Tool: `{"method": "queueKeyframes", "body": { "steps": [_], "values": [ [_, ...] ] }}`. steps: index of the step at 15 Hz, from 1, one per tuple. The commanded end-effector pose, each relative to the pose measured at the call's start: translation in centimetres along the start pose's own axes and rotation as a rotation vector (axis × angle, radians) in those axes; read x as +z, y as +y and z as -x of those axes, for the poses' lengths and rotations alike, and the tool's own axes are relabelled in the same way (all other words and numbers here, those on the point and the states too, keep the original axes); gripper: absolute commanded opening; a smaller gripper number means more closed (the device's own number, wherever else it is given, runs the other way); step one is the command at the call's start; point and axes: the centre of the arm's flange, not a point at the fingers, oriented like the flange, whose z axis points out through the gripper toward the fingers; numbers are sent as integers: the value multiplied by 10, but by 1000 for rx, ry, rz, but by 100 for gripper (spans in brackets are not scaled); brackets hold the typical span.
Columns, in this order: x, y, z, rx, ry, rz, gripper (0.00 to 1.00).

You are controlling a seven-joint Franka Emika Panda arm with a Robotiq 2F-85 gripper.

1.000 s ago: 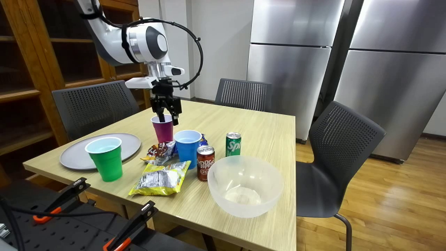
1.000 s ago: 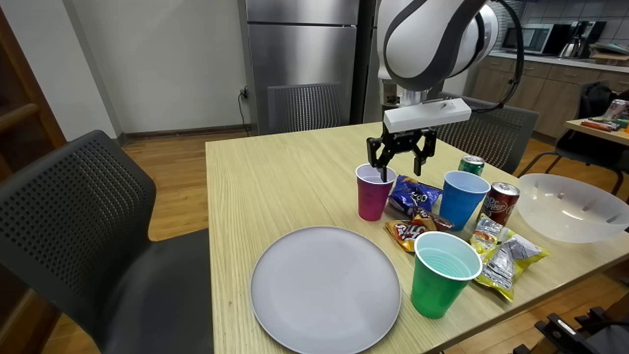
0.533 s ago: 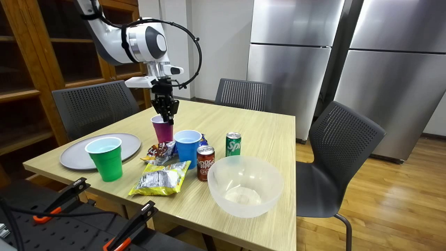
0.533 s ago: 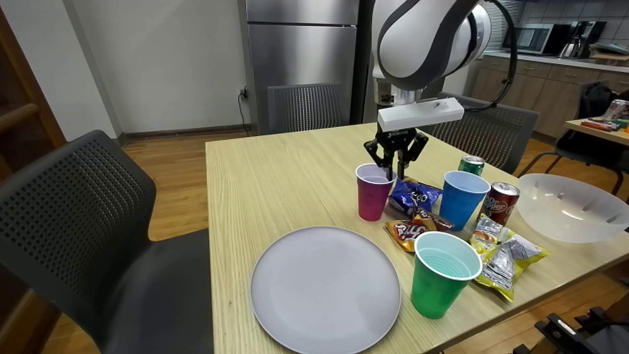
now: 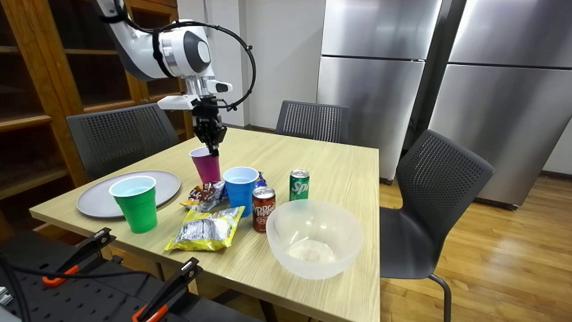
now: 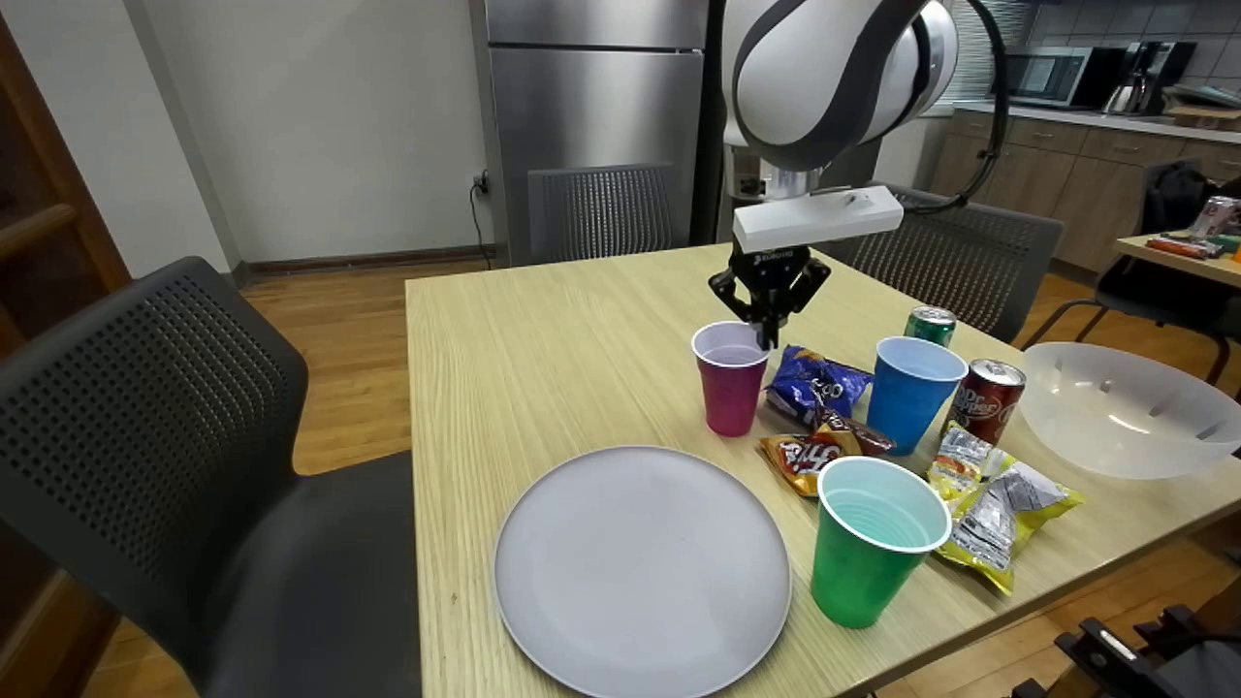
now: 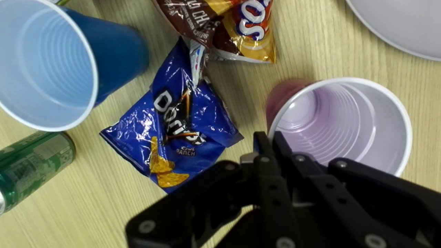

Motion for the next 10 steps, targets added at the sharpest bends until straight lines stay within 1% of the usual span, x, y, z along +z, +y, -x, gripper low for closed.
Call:
{"method": "queueKeyframes", "body": {
  "steps": [1, 10],
  "values": [
    [-8, -3, 4, 25, -10, 15, 1],
    [-42, -7, 14, 22, 43, -8, 1]
  ]
}}
